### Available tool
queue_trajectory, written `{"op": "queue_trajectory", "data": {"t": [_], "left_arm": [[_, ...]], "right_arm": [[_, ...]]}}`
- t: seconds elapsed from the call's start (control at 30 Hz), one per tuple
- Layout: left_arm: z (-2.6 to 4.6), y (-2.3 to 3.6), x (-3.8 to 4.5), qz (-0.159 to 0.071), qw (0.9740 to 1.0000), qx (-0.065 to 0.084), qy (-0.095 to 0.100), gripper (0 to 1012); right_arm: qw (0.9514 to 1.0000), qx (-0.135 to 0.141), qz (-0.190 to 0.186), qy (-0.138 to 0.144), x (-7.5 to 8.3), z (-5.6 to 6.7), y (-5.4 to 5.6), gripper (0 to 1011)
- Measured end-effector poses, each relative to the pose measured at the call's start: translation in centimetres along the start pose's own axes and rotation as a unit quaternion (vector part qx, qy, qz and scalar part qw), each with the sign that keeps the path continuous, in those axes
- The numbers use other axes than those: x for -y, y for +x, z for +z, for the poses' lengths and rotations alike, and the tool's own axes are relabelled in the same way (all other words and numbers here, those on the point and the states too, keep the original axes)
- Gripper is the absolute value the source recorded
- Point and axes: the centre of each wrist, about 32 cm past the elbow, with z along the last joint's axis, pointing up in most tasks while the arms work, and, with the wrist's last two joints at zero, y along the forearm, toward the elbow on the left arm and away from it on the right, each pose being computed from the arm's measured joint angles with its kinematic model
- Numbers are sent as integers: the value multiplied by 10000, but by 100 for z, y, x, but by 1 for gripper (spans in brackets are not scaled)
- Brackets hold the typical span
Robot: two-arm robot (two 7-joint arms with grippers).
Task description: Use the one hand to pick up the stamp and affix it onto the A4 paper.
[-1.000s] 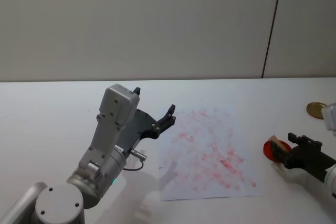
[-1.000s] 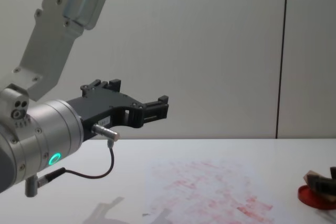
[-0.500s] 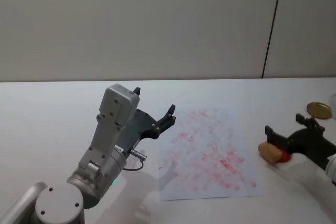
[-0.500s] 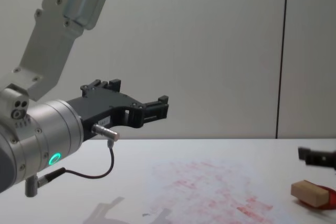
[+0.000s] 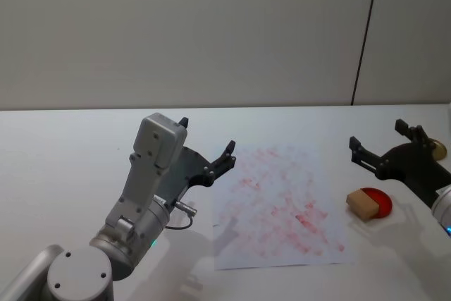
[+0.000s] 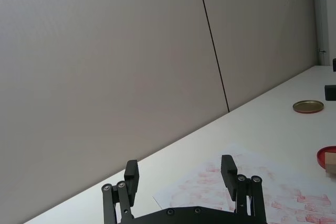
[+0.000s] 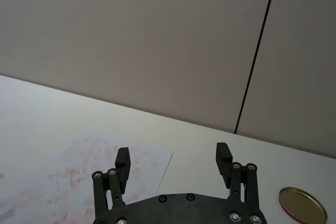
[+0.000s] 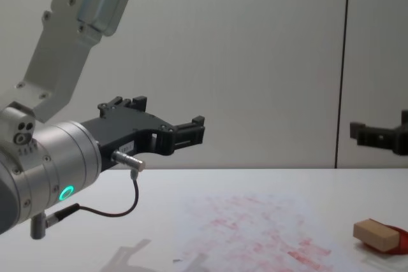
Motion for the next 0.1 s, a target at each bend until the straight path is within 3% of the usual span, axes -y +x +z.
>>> {"op": "queue_trajectory", "data": {"t": [0.1], "left_arm": [[0, 0, 0, 0, 10000, 0, 0, 993]], "right_arm": [[10000, 14, -22, 84, 7, 41, -30, 1001]]}}
